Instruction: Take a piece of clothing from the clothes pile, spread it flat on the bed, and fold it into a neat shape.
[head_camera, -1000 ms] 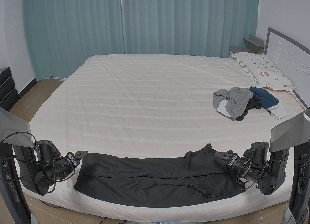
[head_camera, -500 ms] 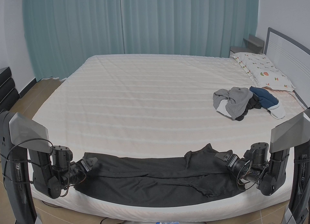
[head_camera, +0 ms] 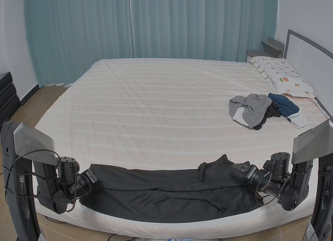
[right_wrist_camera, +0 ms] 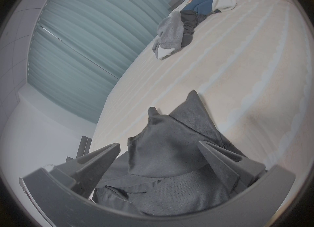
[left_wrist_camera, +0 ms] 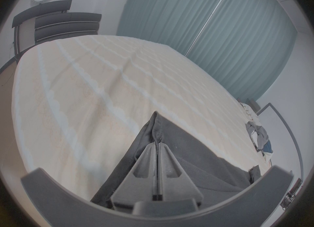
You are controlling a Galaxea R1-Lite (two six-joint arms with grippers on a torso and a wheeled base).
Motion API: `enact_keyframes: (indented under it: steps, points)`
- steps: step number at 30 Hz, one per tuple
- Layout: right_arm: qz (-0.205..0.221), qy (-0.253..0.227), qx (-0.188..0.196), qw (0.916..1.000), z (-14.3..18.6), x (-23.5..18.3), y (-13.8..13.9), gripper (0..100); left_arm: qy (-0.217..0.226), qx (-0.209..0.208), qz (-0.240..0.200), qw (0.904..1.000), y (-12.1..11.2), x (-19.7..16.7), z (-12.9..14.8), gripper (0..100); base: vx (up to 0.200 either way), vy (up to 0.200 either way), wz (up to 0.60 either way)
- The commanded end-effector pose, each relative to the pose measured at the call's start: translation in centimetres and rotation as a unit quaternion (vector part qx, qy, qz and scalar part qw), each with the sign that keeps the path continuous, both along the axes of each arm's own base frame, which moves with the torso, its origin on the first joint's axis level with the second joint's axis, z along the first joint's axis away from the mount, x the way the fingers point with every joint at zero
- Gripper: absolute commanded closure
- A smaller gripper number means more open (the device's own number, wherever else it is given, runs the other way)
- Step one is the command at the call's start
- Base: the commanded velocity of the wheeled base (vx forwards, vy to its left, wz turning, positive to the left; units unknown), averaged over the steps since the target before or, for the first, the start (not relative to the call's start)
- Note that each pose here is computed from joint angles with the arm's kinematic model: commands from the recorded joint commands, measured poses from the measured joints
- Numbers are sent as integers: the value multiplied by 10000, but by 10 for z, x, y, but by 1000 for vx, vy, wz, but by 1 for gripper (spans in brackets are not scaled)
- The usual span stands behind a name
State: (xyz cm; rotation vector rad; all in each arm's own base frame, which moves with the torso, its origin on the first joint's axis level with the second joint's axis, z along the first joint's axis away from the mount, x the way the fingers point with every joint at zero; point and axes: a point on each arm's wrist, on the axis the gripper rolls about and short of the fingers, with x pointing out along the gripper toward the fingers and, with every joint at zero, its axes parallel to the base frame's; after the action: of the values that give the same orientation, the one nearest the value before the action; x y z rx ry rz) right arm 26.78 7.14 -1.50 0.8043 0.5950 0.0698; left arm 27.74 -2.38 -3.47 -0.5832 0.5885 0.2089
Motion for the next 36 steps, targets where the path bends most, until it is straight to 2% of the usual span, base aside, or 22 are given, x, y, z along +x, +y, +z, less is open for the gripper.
enact_keyframes:
  steps: [1,8,13,23,28,36]
  points:
    - [21,-252,5,9997,19,-5,4,0,-270,-31,26,9996,-1,2,10,100,0,0,0]
    - [-115,-115,-160,9997,18,0,9,0,-631,-168,74,9978,-2,6,17,100,0,0,0]
    - [-121,372,-299,9988,17,11,12,0,-957,-540,280,9936,-2,10,28,100,0,0,0]
    - [-289,691,-490,9960,0,16,11,0,-958,-664,342,9926,-2,11,28,100,0,0,0]
    - [-309,711,-505,9957,0,17,11,0,-958,-664,342,9926,-2,11,28,100,0,0,0]
    - [-321,1055,-608,9920,-3,16,10,0,-965,-658,338,9926,-2,11,28,100,0,0,0]
